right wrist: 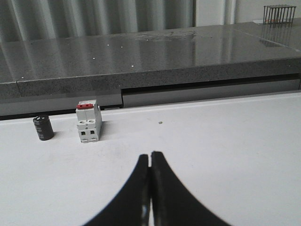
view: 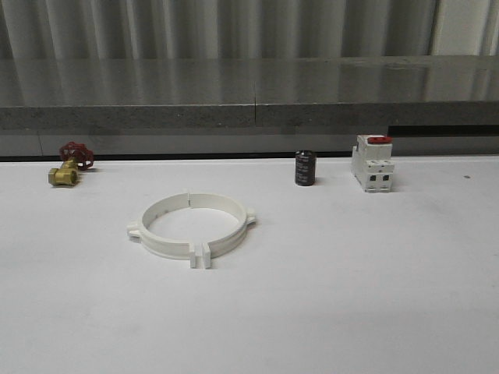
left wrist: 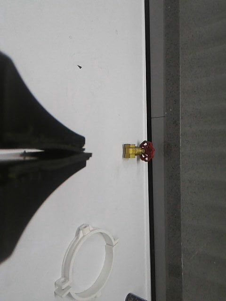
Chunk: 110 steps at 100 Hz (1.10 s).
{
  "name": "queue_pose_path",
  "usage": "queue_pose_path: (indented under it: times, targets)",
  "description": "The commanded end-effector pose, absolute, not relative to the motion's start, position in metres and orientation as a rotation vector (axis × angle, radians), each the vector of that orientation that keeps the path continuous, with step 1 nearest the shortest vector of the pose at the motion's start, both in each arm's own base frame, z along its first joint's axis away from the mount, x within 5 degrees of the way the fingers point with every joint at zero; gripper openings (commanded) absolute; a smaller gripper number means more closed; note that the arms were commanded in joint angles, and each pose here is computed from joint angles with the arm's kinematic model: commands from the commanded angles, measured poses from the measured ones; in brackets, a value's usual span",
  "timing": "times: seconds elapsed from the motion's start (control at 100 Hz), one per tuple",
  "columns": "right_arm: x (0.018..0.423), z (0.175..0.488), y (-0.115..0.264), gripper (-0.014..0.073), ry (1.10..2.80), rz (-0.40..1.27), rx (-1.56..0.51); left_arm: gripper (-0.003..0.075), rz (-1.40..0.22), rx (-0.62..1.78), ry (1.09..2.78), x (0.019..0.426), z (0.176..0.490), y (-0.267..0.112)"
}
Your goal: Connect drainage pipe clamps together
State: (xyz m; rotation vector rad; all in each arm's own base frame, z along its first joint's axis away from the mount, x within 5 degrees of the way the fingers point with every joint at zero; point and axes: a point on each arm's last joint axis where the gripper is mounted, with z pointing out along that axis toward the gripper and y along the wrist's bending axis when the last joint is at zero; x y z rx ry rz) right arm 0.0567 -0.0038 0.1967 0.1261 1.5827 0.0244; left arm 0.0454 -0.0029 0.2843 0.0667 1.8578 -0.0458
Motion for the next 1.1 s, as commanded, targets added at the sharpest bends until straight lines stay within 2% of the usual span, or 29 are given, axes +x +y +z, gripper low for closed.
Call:
queue_pose_path:
  times: [0.0,0.14,0.24,0.45,0.54,0.57,1.09]
  targets:
    - [0.054,0.211,-0.003,-0.0065,1.46,0.019,0.108,-0.0021,-0.05,0.058,1.77,0.049,0.294,-0.003]
    - [0.054,0.211,-0.003,-0.0065,1.46,0.019,0.108,-0.0021,-0.049,0.059,1.746,0.051,0.281,-0.003]
    - [0.054,0.211,-0.003,-0.0065,1.46,0.019,0.108,-0.0021,-0.039,0.063,1.636,0.048,0.27,-0.003]
    - [0.054,0.211,-0.003,-0.0065,1.46,0.019,0.108,-0.0021,-0.042,0.065,1.477,0.052,0.223,-0.004]
    - [0.054,0.211,-0.003,-0.0065,1.46,0.019,0.108,-0.0021,-0.044,0.064,1.474,0.056,0.201,-0.004]
    - [0.054,0.211,-0.003,-0.0065,1.461,0.019,0.108,-0.0021,-0.042,0.065,1.522,0.056,0.197,-0.004]
    - [0.054,0.211,-0.003,-0.0065,1.461,0.019,0.108,-0.0021,-0.042,0.065,1.525,0.056,0.197,-0.004]
